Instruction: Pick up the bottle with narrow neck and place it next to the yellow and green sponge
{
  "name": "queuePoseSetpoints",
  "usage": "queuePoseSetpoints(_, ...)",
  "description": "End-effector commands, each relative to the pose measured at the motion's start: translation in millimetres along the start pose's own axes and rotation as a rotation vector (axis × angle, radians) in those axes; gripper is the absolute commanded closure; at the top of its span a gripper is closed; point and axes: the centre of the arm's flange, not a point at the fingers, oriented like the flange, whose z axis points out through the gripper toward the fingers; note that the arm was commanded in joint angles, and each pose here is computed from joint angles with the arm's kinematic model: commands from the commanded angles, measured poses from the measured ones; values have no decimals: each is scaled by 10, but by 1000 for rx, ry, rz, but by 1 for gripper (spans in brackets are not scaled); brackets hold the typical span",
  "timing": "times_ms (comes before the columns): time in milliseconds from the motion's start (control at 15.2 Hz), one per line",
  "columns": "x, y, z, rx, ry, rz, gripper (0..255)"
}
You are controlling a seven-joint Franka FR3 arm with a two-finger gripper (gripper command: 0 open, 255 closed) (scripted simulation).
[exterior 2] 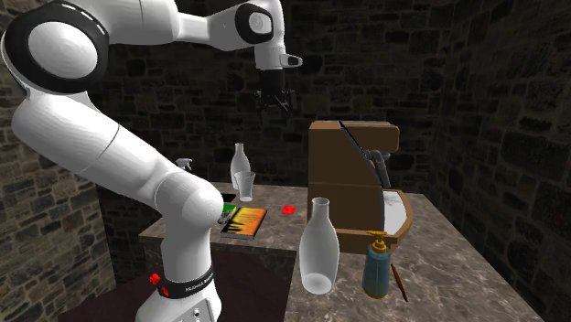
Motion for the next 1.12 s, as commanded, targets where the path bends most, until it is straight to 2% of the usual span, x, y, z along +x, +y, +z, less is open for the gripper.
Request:
queuePoseSetpoints(0, 0, 0, 0, 0, 0, 0, 0)
queuePoseSetpoints(1056, -860, 1558, 1167, 20, -8, -84, 0)
